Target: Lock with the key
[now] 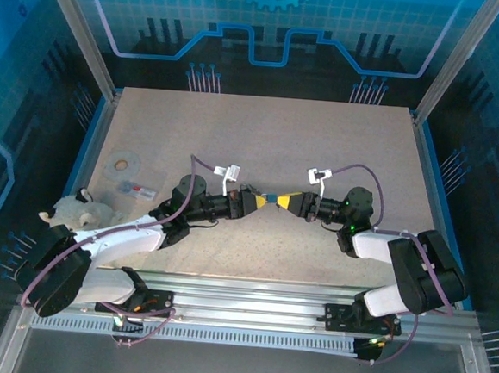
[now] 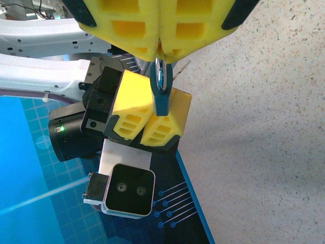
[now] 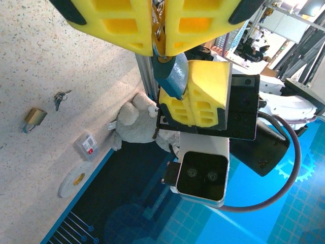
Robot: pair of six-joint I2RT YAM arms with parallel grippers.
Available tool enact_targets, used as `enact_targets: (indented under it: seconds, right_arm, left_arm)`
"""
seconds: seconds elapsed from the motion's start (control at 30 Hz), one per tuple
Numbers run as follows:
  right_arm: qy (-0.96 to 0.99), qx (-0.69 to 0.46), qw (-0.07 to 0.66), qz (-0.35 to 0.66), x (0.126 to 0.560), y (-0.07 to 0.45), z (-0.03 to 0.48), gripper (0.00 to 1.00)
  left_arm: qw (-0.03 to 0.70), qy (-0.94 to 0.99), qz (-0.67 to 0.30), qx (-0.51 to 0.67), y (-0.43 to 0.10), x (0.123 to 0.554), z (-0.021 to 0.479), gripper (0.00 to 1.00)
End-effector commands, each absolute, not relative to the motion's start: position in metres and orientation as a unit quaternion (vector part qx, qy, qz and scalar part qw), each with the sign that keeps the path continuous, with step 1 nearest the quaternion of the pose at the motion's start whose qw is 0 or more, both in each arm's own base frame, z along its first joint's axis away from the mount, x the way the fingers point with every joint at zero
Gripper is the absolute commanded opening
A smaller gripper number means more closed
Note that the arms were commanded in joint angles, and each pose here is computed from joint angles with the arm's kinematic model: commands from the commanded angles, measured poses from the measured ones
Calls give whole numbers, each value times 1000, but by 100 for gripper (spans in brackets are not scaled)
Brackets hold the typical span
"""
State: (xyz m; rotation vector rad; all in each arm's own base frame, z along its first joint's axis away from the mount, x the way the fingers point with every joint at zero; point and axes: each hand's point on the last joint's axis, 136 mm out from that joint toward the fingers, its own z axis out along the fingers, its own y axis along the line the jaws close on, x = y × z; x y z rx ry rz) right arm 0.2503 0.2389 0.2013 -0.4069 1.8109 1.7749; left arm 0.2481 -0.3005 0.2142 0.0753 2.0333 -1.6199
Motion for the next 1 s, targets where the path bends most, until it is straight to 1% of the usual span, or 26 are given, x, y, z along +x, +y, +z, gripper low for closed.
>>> enact_targets:
  seconds: [0.0,0.23,0.97]
  right_arm:
    - [664,-179,299,661,247,242,214,8]
    - [666,-174,306,657,249,240,215,0]
    - [675,-128,313,656,264,224,208,0]
  left_arm:
    - [273,739,-615,35,-299,245,224,0]
    - [283,733,-617,34,-296,245,228,0]
    - [299,725,-620,32,-291,243,232,0]
